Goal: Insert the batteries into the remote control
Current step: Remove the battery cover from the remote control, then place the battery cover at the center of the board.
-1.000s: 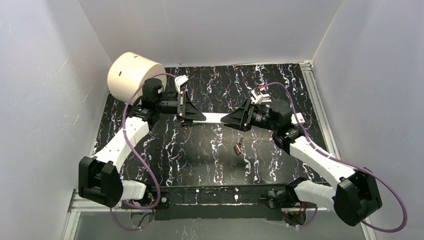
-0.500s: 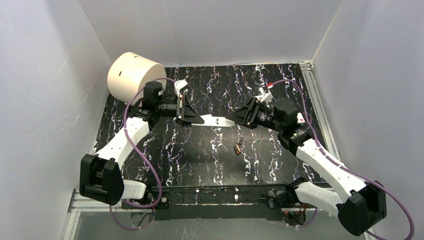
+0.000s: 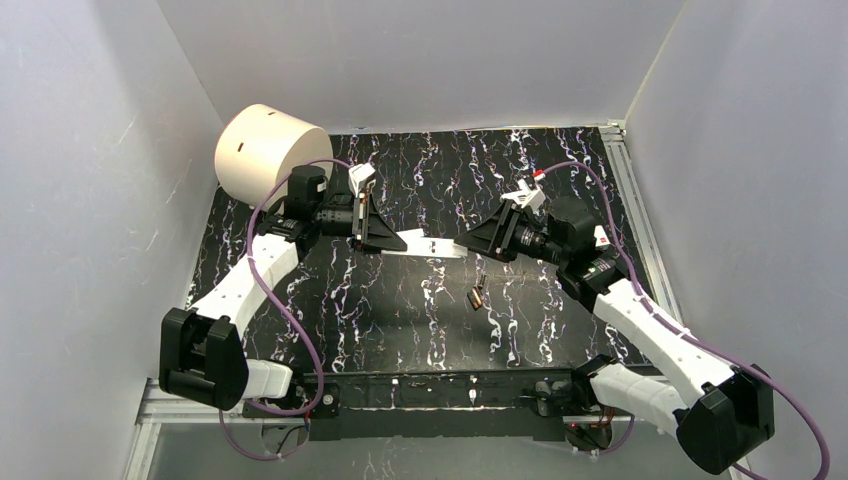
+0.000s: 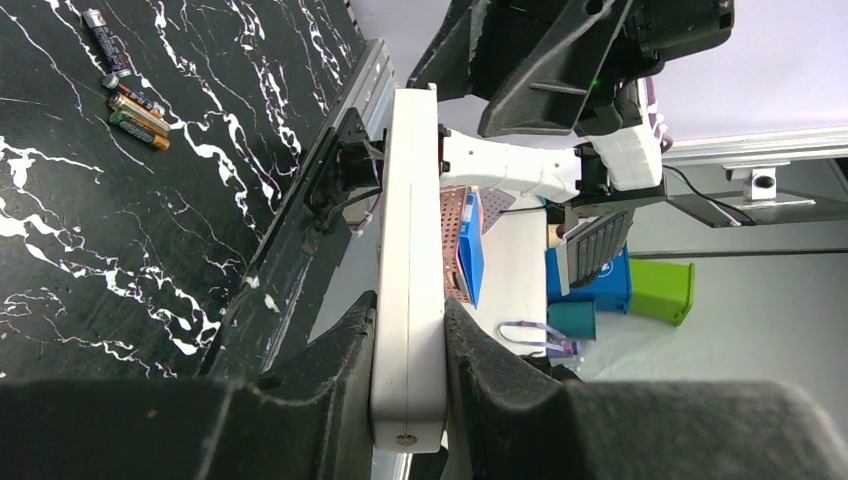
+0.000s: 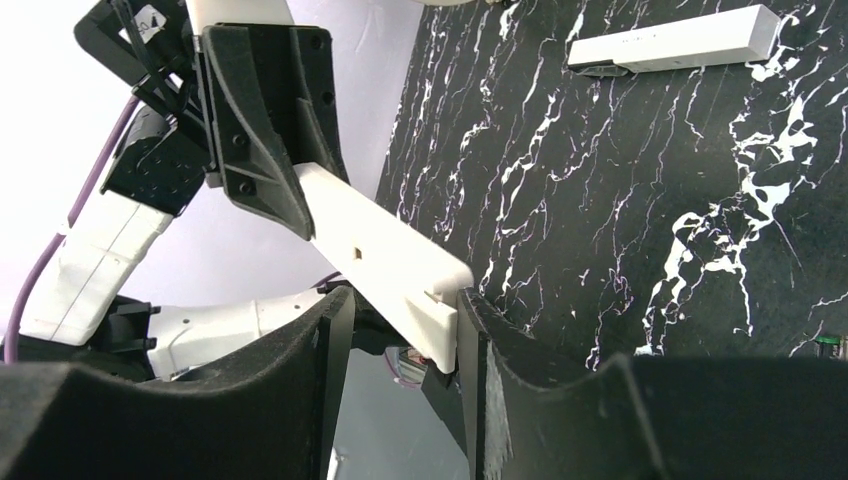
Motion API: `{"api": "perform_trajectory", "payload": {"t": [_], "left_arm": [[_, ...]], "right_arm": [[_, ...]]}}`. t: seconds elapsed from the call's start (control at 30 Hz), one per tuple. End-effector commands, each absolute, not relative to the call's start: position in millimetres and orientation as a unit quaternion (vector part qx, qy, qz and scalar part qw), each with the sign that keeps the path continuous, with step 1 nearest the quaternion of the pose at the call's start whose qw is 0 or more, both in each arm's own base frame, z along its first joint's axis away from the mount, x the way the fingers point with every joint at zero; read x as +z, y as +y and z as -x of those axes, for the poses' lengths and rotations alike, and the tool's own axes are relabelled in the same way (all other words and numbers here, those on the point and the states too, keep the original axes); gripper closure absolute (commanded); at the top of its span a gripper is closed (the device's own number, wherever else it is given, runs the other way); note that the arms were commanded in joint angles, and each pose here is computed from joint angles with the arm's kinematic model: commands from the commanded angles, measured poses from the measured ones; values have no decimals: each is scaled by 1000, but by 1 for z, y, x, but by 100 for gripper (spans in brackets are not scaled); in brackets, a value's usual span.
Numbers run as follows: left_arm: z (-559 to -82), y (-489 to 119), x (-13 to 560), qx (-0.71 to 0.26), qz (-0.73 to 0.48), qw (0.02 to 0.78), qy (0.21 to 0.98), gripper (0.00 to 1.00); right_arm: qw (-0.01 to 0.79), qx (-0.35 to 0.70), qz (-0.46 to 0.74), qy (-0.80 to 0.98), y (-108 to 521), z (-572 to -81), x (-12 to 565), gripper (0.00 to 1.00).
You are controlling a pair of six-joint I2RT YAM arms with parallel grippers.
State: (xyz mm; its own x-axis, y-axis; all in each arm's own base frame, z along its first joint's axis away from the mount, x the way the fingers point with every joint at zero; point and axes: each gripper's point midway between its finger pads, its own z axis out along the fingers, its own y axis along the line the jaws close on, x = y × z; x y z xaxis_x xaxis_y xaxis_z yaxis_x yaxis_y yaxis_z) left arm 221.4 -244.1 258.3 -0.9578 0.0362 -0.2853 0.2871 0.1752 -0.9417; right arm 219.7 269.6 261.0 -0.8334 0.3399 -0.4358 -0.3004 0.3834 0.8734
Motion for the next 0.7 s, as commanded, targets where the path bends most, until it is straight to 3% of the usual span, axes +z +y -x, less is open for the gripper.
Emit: {"api": "perform_trajectory", "payload": {"t": [0.0, 0.3, 0.57, 0.67], "left_arm": [[-223, -242, 271, -639, -117, 110, 753, 100], [-225, -243, 273, -640, -115, 111, 751, 100], [-227, -241, 267, -632, -109, 112, 759, 100], [-228, -240, 260, -617, -102, 112, 772, 100]], "right_arm": [[308, 578, 18, 756, 270, -211, 285, 49], [287, 576, 28, 765, 272, -207, 276, 58], [294, 577, 22, 762, 272, -210, 279, 98], [315, 585, 17, 748, 270, -212, 292, 99]]}}
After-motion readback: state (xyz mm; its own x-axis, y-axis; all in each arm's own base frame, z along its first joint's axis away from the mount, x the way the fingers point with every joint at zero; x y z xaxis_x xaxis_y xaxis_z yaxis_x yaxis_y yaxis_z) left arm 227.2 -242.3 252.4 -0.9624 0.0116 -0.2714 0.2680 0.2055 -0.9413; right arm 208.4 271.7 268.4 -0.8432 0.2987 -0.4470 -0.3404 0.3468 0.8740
